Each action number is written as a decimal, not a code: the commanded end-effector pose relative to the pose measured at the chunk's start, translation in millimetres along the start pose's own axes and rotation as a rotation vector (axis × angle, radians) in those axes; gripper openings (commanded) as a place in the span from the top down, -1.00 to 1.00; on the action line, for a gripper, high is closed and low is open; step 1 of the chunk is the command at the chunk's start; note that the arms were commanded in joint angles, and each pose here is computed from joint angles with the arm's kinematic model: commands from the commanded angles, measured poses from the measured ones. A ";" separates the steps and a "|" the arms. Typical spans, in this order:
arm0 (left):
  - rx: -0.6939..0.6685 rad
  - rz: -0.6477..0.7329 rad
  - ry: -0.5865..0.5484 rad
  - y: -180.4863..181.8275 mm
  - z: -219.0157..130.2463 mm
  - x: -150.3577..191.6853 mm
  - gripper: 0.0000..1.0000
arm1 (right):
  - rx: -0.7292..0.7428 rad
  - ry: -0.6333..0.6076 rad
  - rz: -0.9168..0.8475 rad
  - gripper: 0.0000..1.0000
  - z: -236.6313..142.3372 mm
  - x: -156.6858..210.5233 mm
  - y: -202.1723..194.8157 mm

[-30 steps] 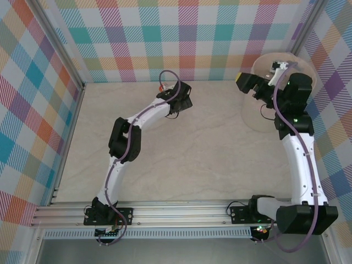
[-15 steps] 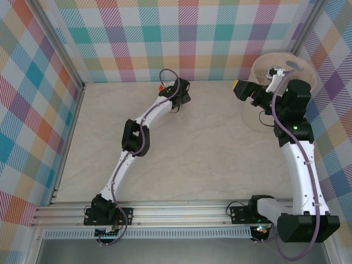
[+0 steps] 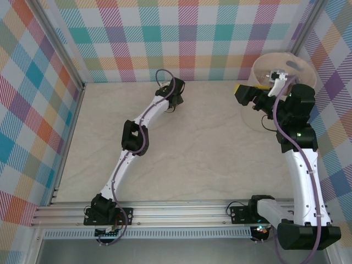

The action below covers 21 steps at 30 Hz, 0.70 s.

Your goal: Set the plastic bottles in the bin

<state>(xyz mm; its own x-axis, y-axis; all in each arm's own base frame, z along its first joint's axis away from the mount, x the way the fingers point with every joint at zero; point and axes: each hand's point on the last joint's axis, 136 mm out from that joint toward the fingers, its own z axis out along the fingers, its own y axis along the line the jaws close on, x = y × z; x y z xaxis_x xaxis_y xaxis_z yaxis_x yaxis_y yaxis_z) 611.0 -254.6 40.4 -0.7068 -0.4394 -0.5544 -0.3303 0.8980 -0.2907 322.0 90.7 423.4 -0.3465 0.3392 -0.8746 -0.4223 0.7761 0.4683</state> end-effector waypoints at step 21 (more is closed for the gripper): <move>0.113 0.166 0.123 10.1 -110.8 43.3 0.40 | 0.013 0.167 0.177 -0.99 25.0 83.6 -8.0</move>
<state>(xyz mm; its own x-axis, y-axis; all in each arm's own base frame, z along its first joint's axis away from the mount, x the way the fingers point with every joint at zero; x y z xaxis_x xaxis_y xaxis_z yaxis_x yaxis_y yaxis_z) 518.0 -240.4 55.8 -0.8387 -0.3004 -0.4542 -0.2259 0.9509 -0.2117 316.7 121.4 346.9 -0.5409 0.3592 -0.7605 -0.3468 0.7285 0.5907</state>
